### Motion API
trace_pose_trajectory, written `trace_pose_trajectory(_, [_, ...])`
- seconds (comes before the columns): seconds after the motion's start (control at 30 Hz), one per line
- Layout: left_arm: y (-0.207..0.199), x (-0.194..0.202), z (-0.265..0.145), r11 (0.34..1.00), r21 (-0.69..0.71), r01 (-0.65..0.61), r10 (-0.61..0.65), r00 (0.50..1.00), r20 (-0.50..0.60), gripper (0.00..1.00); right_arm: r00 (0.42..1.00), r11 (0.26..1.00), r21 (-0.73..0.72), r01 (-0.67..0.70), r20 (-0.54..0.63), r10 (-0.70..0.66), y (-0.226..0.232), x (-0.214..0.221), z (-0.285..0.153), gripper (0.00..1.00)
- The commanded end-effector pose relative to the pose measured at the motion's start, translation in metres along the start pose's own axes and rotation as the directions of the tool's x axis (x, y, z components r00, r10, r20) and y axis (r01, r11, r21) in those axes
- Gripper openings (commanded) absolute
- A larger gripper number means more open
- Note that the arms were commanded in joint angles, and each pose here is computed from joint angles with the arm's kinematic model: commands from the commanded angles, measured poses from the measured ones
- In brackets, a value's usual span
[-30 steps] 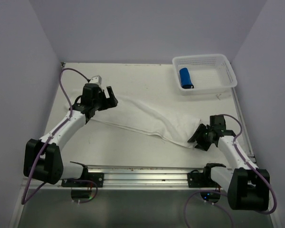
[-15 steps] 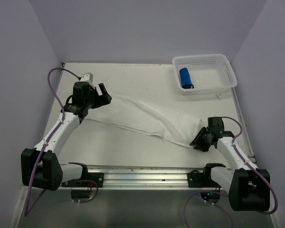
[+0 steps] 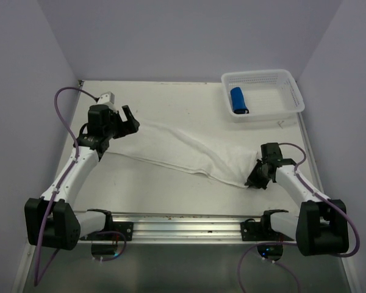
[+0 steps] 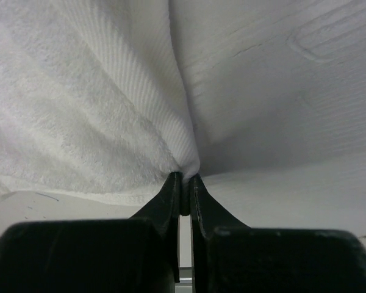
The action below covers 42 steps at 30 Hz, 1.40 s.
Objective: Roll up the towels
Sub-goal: Fold the towel
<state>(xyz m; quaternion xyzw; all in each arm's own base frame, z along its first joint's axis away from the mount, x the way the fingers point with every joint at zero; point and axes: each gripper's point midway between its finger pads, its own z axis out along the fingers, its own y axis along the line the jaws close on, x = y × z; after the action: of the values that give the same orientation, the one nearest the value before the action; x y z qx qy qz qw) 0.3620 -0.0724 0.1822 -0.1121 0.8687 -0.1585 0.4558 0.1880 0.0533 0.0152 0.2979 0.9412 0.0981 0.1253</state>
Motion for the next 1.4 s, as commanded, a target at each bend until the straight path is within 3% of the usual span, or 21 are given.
trace_pose_trajectory(0.0, [-0.001,-0.007,-0.006,1.000,0.019,-0.021,0.021,0.999,0.025,0.95,0.996,0.996,0.085,0.025,0.078,-0.031,-0.005,-0.025,-0.015,0.00])
trace_pose_trajectory(0.27, [-0.005,-0.007,-0.009,0.999,0.043,-0.018,0.017,0.999,0.030,0.95,0.979,0.977,0.208,0.037,0.187,-0.077,-0.022,-0.054,-0.064,0.00])
trace_pose_trajectory(0.57, [-0.012,-0.001,-0.010,0.996,0.090,-0.008,0.007,1.000,0.020,0.95,0.952,0.961,0.256,-0.106,0.305,0.024,-0.046,-0.086,-0.109,0.00])
trace_pose_trajectory(0.8, [-0.017,0.003,-0.010,0.992,0.123,0.005,-0.007,1.000,0.012,0.95,0.885,0.929,0.260,-0.265,0.447,0.127,-0.069,-0.115,-0.154,0.00])
trace_pose_trajectory(1.07, [-0.020,0.003,-0.011,0.990,0.139,0.008,-0.010,1.000,0.011,0.95,0.930,0.956,0.180,-0.232,0.329,0.164,-0.060,-0.086,-0.119,0.01])
trace_pose_trajectory(1.13, [-0.020,0.004,-0.011,0.990,0.141,0.010,-0.011,1.000,0.008,0.95,0.939,0.959,0.173,-0.224,0.301,0.165,-0.058,-0.080,-0.115,0.08])
trace_pose_trajectory(1.17, [-0.020,0.004,-0.011,0.990,0.144,0.010,-0.011,1.000,0.007,0.95,0.936,0.956,0.174,-0.237,0.306,0.176,-0.058,-0.081,-0.120,0.27])
trace_pose_trajectory(1.27, [-0.021,0.006,-0.011,0.989,0.150,0.015,-0.015,1.000,0.002,0.95,0.936,0.952,0.178,-0.247,0.298,0.187,-0.058,-0.076,-0.126,0.56])
trace_pose_trajectory(1.37, [-0.023,0.008,-0.010,0.987,0.159,0.022,-0.021,1.000,-0.009,0.95,0.922,0.946,0.188,-0.263,0.337,0.190,-0.062,-0.077,-0.138,0.59])
